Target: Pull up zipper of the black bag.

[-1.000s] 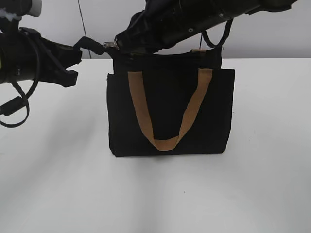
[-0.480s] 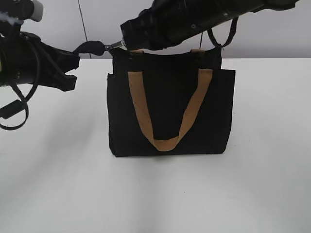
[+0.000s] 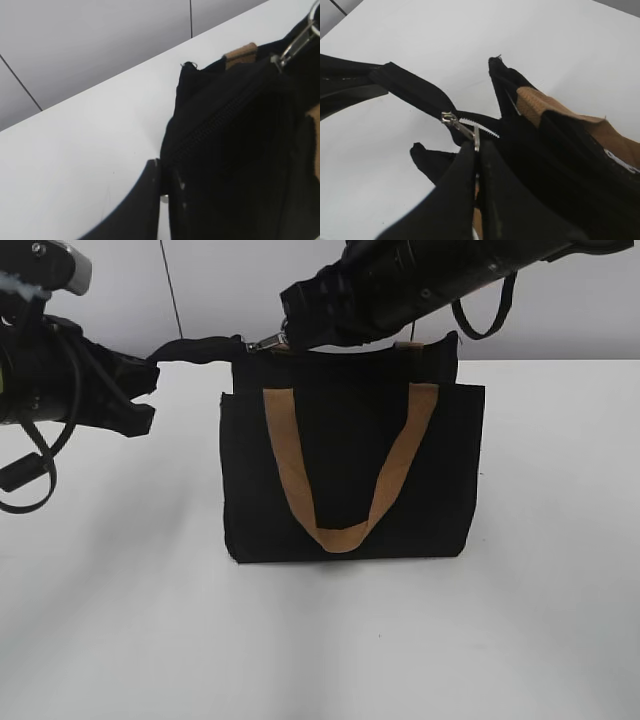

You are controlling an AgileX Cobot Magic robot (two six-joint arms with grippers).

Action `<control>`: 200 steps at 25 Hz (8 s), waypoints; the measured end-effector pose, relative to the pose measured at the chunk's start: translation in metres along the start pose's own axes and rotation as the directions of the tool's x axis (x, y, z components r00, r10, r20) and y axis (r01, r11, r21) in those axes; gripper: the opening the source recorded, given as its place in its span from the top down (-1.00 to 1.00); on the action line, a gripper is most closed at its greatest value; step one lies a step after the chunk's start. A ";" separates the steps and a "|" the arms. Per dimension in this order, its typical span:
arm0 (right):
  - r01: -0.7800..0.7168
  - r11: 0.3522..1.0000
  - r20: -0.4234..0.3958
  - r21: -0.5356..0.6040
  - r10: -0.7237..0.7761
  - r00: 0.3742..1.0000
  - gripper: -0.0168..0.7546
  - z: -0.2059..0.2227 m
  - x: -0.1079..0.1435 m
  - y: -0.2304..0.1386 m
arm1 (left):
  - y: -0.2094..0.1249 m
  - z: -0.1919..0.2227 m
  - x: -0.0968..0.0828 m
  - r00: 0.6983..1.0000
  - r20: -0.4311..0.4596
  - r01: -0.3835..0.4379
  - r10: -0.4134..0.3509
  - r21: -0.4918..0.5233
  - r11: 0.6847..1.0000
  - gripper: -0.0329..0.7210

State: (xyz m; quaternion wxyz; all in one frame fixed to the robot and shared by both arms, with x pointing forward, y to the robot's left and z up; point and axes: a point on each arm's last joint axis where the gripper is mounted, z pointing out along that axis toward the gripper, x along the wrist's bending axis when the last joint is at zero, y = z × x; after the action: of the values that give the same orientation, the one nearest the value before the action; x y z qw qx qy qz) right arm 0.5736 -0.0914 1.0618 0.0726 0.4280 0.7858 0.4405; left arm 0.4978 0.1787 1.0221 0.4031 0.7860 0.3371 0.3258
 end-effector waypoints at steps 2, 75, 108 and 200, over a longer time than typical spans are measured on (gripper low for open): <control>0.016 1.000 0.003 0.012 -0.016 1.000 0.96 0.000 0.000 -0.001 | -0.002 0.000 0.000 1.000 -0.004 0.001 -0.001 0.017 1.000 0.91; -0.018 0.966 0.130 0.260 -0.016 0.991 0.15 -0.096 -0.042 -0.011 | -0.021 -0.037 -0.002 0.888 -0.124 0.457 -0.442 0.327 0.827 -0.35; 0.058 0.995 0.222 -0.082 -0.039 0.974 0.15 -0.228 0.040 -0.162 | -0.032 -0.179 -0.013 0.904 -0.104 0.427 -0.415 0.195 0.883 -0.34; -0.032 0.970 0.573 -0.242 0.170 0.801 0.16 -0.285 0.059 -0.270 | -0.096 -0.280 -0.040 0.809 -0.348 0.472 -0.473 -0.094 0.877 0.28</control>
State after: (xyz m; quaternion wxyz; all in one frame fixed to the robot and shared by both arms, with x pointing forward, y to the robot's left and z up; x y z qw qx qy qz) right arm 0.2325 -0.2937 1.0454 0.3362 0.5744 0.6463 0.3733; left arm 0.2298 0.3057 1.0602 0.4037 0.6035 0.5891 0.3546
